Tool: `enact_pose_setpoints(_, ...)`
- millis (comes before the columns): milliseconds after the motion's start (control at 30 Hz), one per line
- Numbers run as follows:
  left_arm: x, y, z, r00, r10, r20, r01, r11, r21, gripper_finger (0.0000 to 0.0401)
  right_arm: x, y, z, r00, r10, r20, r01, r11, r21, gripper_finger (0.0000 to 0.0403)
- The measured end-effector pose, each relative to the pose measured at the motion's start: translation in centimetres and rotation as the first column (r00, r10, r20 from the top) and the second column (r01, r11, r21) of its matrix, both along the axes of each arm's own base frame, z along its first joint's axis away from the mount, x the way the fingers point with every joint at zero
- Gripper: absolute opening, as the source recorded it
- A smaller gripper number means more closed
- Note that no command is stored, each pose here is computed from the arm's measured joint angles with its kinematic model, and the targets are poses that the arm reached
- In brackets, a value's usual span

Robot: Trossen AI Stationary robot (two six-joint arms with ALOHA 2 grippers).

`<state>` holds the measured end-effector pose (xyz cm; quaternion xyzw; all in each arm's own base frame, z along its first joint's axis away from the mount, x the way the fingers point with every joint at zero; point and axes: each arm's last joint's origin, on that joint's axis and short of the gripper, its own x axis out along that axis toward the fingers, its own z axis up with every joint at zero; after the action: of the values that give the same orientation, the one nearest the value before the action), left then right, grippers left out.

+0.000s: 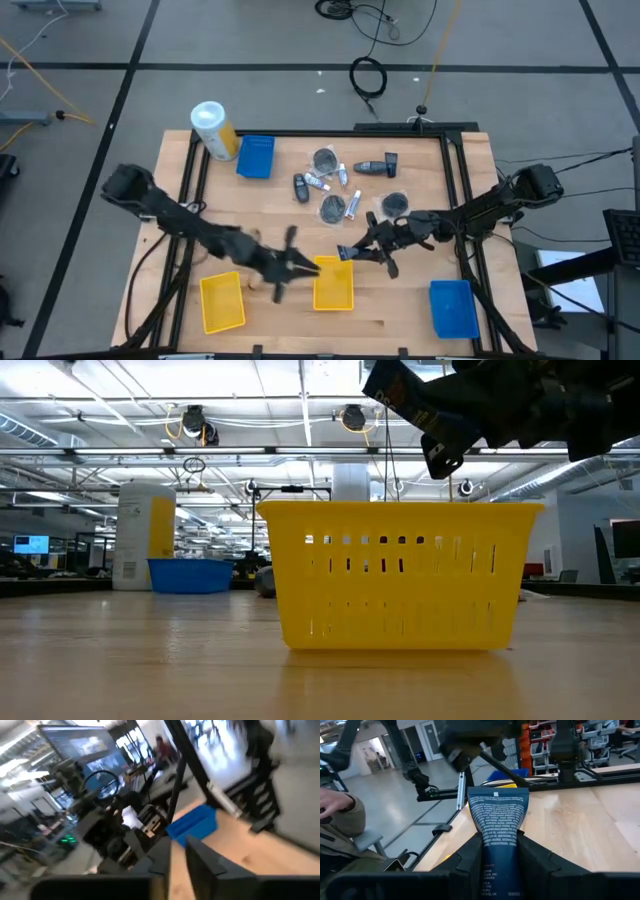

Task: Pick & Place Travel size toiletries
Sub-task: Put the blue shave cream into the right yellow bin

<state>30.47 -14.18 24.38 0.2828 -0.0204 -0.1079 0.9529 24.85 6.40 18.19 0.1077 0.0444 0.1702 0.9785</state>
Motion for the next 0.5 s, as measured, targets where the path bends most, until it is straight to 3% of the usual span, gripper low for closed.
enact_pose_setpoints(100, 2.7, -1.3, 0.1, 0.980, 0.148, -0.130, -0.121, 0.973, 0.195, 0.0132, -0.1, 0.3, 0.0, 1.000, 0.012, 0.001, -0.012, 1.000, 0.000, 0.0091)
enact_pose_setpoints(200, 4.9, -1.5, -0.5, 0.904, 0.344, -0.255, -0.246, 0.905, 0.348, 0.0190, -0.2, 0.6, 0.1, 1.000, 0.025, 0.008, -0.025, 1.000, 0.002, 0.0091)
enact_pose_setpoints(333, 7.9, -1.7, -0.8, 0.864, 0.436, -0.253, -0.330, 0.869, 0.370, 0.0243, -0.2, 0.8, 0.1, 0.999, 0.033, 0.008, -0.033, 0.999, -0.002, 0.0091)
enact_pose_setpoints(500, 9.8, -2.6, -1.5, 0.866, 0.436, -0.244, -0.320, 0.859, 0.401, 0.0258, -0.2, 0.9, 0.0, 0.999, 0.035, -0.003, -0.035, 0.999, 0.005, 0.0091)
